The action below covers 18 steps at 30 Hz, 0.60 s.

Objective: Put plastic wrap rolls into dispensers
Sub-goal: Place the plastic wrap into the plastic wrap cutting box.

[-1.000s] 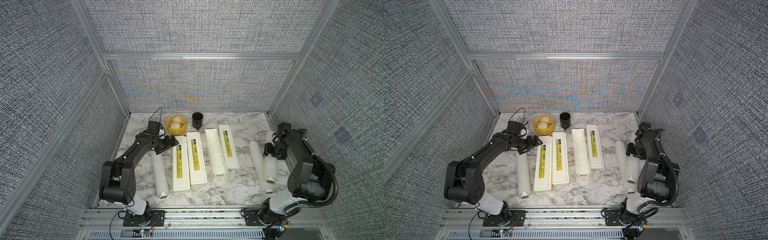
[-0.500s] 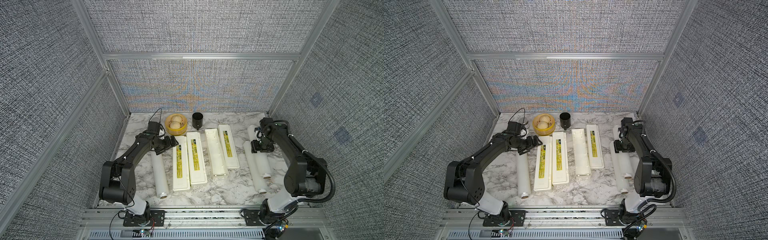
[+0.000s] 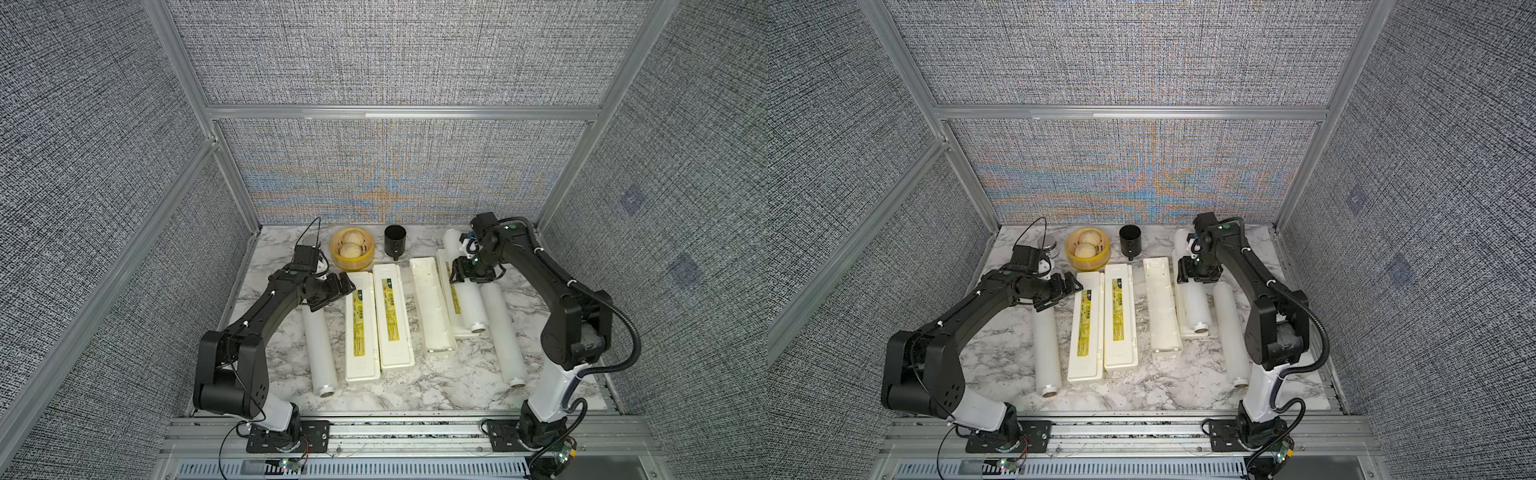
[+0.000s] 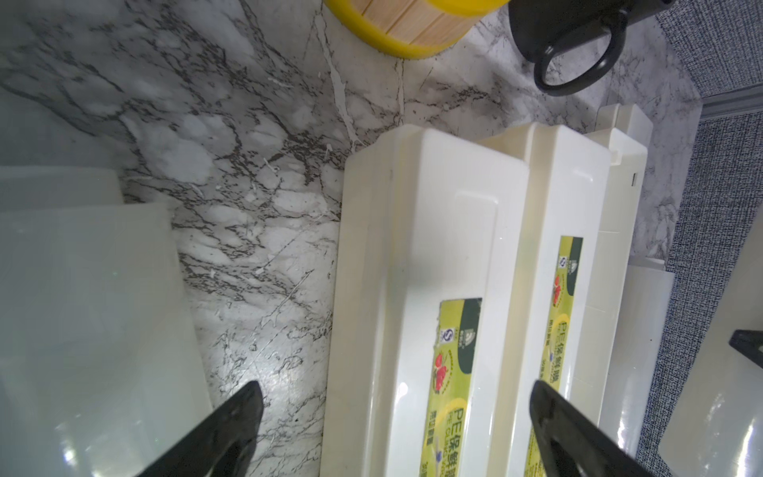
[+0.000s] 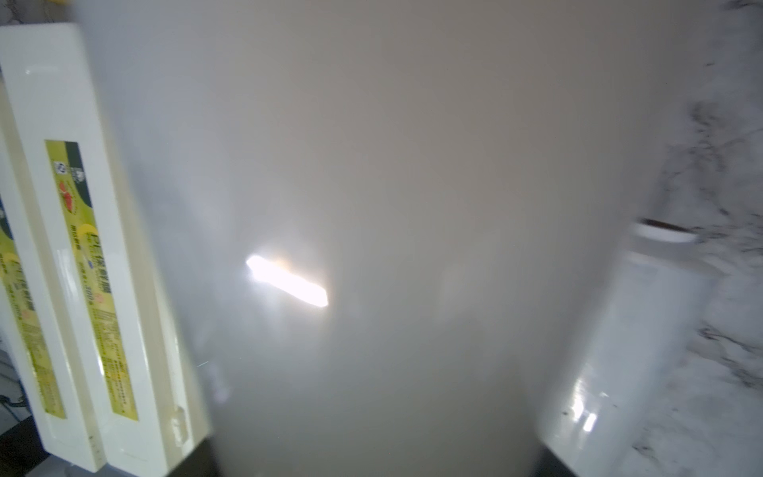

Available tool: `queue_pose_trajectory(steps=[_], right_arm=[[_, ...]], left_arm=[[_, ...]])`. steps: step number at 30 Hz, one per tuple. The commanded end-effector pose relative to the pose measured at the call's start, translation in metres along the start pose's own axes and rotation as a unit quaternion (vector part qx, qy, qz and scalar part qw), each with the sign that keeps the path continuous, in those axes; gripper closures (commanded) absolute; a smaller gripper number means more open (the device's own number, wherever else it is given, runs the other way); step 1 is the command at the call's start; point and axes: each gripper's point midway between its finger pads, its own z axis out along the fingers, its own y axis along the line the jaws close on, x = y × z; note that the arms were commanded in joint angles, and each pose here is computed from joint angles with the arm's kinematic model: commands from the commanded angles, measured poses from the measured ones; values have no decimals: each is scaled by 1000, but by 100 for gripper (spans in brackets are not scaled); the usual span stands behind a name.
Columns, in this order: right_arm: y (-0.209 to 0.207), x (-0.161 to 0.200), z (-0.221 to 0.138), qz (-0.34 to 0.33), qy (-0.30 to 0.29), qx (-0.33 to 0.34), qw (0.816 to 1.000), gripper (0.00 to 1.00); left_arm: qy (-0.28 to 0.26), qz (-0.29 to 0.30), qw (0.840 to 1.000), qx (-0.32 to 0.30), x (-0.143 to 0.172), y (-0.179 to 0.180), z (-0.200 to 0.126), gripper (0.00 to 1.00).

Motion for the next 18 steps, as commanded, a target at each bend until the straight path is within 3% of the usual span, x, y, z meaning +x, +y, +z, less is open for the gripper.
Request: queue_pose_trajectory(steps=[1, 7, 18], right_arm=[[34, -16, 6, 44, -27, -44, 998, 71], [65, -23, 24, 42, -38, -56, 997, 71], [68, 6, 74, 10, 11, -45, 999, 72]], left_arm=[[-8, 9, 1000, -8, -1, 3, -3, 0], [-10, 12, 1000, -9, 1, 4, -4, 0], [-12, 15, 1000, -8, 4, 6, -5, 0]])
